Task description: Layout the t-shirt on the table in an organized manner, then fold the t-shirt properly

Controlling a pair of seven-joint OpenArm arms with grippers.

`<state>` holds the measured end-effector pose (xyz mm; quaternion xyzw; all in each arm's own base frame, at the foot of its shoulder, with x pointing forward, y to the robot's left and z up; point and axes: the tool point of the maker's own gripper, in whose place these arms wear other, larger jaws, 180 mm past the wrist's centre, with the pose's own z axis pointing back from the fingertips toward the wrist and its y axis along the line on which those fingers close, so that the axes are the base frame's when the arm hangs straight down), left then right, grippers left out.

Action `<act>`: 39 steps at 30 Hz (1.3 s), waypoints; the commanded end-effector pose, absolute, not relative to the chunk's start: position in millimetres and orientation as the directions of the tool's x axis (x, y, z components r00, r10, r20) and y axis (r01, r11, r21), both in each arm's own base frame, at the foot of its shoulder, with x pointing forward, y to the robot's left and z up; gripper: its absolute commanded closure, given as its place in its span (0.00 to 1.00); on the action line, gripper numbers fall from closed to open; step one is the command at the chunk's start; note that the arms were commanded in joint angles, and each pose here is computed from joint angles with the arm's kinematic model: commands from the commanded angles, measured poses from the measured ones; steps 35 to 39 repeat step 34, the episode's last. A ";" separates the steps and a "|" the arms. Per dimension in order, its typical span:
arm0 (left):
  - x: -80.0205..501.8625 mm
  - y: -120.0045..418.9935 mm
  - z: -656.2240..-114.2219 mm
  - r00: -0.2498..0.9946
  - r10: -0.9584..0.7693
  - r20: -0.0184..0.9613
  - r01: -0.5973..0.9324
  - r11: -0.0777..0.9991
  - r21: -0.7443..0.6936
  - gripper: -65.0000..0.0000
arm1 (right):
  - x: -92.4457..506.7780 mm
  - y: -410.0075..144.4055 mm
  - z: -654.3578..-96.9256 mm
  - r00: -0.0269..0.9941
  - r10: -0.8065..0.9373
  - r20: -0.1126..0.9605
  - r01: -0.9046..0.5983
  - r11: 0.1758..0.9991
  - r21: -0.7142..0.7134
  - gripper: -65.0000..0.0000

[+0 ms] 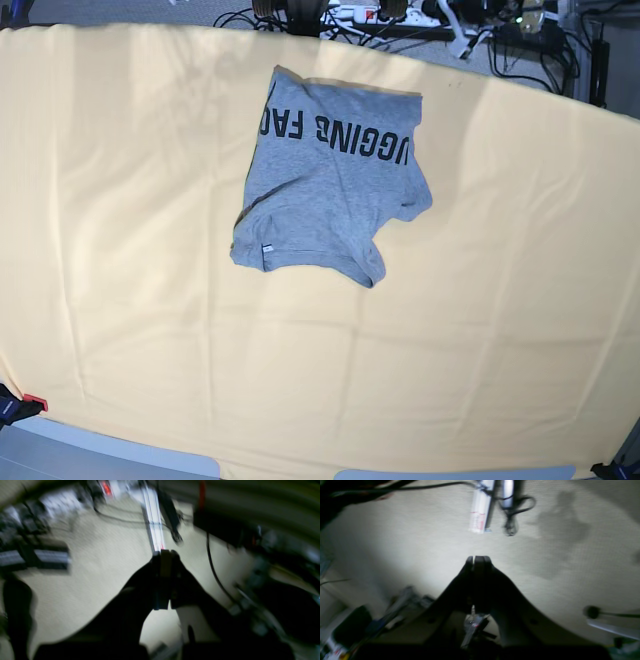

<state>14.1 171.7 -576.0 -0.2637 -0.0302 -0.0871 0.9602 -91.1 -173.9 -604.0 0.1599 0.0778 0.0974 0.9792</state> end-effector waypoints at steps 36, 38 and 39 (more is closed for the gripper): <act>64.4 79.9 -625.6 0.936 -0.115 0.332 0.214 0.936 -0.280 1.00 | -34.7 -106.2 -635.6 0.958 0.266 0.111 -0.284 0.936 0.209 1.00; 64.4 79.9 -625.6 0.936 -0.115 0.332 0.214 0.936 -0.280 1.00 | -34.7 -106.2 -635.6 0.958 0.266 0.111 -0.284 0.936 0.209 1.00; 64.4 79.9 -625.6 0.936 -0.115 0.332 0.214 0.936 -0.280 1.00 | -34.7 -106.2 -635.6 0.958 0.266 0.111 -0.284 0.936 0.209 1.00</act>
